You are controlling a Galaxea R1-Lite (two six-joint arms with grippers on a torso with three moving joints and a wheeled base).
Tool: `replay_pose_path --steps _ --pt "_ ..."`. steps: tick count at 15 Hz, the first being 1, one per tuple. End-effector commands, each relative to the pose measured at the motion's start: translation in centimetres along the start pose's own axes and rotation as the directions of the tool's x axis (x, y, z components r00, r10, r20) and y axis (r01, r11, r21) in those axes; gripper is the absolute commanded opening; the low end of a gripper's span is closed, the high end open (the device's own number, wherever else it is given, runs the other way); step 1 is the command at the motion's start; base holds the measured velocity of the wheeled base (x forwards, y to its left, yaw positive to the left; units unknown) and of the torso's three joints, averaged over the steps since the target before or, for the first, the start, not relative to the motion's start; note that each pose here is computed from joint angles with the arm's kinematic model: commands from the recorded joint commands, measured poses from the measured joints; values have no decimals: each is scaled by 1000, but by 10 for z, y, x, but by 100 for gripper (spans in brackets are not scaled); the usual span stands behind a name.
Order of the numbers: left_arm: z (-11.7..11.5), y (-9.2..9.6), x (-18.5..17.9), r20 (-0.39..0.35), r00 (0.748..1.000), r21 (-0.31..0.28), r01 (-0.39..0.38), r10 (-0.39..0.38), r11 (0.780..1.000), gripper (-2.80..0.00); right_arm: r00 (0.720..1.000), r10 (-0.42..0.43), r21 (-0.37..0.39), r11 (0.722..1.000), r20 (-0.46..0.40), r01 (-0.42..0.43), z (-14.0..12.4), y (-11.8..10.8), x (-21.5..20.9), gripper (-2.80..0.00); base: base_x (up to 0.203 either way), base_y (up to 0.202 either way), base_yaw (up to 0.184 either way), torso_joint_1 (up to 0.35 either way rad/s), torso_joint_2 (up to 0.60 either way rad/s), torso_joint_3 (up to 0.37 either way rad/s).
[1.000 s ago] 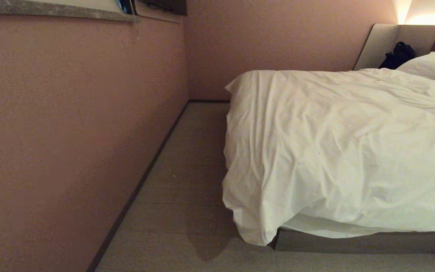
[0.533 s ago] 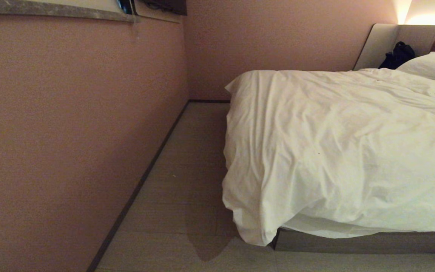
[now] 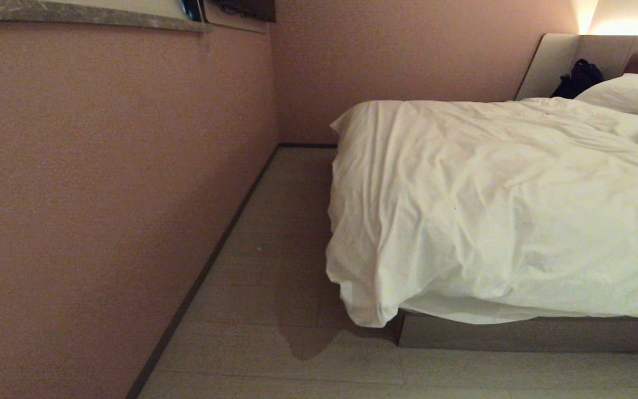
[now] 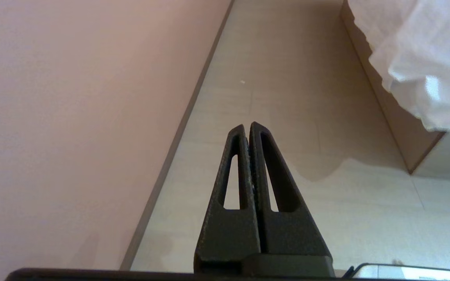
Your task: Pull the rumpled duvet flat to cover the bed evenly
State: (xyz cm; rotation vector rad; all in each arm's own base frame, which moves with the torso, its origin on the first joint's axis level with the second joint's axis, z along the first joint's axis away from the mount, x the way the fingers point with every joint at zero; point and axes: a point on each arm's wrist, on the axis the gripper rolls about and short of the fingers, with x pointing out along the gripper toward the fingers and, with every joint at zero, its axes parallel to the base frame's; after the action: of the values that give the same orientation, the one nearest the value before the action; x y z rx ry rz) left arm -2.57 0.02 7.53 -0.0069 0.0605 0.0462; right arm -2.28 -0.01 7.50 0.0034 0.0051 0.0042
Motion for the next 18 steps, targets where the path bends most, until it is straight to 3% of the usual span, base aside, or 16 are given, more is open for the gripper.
replay_pose_path --steps 1,4,18 --pt "0 0 0 -2 1000 0 0 0 1000 -280 1000 -1 0 1000 1 1 0 0 0 -280 -191 0 0 7 3 6" --pt "0 0 0 -2 1000 0 -2 2 1000 -280 1000 0 0 1000 1 0 0 0 0 -280 -137 0 -1 0 1 1" --pt "0 0 0 -2 1000 0 -3 3 1000 -280 1000 0 0 1000 1 0 0 0 0 -280 0 0 0 0 0 0"
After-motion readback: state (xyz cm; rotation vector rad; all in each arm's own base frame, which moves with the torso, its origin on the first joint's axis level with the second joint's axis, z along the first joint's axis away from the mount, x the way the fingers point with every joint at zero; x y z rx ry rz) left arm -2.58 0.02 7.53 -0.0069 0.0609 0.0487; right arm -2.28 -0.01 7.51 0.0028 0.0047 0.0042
